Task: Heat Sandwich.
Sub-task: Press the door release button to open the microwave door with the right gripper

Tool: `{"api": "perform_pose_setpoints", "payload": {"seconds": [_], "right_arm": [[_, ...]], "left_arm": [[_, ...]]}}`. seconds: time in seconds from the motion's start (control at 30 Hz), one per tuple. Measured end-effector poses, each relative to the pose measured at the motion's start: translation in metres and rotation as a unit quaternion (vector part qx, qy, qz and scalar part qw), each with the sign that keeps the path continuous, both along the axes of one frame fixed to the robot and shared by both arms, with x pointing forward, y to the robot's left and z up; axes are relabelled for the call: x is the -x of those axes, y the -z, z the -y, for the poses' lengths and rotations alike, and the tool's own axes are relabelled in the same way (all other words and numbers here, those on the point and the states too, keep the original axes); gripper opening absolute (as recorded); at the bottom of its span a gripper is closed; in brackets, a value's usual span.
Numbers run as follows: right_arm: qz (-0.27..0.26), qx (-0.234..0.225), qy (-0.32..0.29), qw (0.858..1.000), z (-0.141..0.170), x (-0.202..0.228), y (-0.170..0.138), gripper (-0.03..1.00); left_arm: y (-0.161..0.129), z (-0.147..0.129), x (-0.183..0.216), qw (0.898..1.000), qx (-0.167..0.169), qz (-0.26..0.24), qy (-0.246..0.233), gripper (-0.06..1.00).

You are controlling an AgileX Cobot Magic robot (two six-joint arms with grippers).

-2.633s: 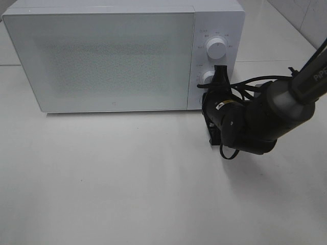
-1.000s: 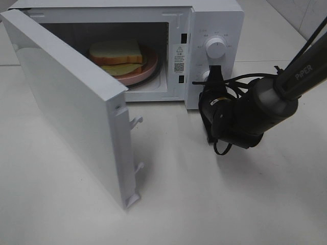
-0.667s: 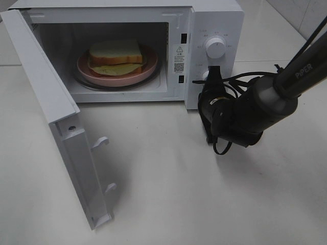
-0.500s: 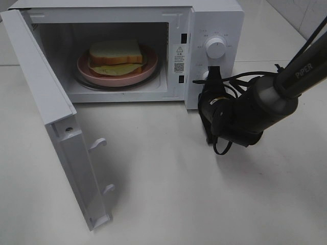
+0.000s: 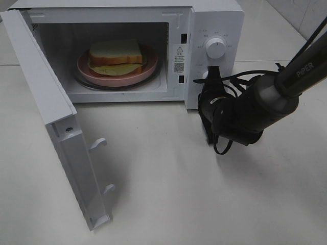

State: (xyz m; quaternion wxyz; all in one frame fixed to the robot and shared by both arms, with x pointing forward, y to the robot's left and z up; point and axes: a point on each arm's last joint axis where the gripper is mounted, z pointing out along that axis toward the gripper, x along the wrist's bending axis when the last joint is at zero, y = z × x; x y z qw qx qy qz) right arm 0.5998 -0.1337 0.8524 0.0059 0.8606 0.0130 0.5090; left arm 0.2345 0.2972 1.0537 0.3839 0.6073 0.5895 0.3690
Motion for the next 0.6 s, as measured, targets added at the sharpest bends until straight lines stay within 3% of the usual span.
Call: {"api": "perform_pose_setpoints", "payload": {"seconds": [0.6], "right_arm": [[-0.05, -0.007, -0.022, 0.999, 0.002, 0.0, -0.012, 0.01]], "left_arm": [[0.0, 0.0, 0.0, 1.0, 0.0, 0.0, 0.0, 0.98]]}}
